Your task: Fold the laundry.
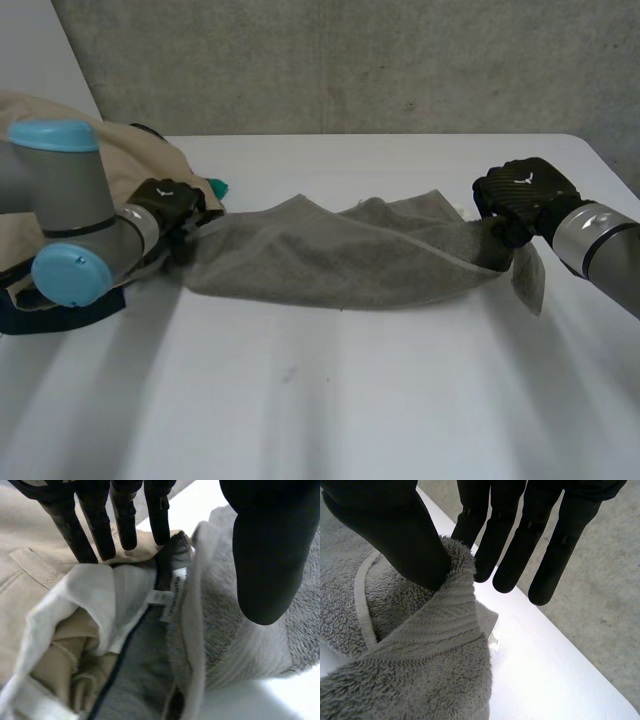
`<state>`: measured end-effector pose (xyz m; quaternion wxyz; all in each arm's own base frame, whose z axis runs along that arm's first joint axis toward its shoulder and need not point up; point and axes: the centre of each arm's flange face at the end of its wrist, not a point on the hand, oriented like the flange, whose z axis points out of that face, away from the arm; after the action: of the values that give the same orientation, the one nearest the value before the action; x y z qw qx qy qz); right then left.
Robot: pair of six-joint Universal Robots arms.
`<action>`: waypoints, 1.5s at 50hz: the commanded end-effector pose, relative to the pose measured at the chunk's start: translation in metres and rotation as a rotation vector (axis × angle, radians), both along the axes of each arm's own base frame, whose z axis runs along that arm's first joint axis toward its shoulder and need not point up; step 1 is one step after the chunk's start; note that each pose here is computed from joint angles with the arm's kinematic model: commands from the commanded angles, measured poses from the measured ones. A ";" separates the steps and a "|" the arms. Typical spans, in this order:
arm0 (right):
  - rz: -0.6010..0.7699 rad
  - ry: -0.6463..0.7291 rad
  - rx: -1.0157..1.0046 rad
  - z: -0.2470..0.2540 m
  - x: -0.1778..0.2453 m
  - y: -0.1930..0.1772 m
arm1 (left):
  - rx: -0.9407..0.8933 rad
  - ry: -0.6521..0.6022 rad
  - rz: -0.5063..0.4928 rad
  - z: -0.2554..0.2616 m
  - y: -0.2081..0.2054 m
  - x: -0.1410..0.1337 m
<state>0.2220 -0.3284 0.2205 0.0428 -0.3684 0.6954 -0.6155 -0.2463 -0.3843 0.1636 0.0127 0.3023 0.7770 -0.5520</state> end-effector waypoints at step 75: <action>0.184 -0.341 -0.448 0.210 0.055 0.088 | 0.140 0.253 -0.401 0.037 0.056 -0.112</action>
<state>0.2778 -0.2374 0.4210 0.1342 -0.3326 0.5015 -0.7873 -0.3429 -0.3394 0.2316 -0.1734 0.3617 0.7013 -0.5894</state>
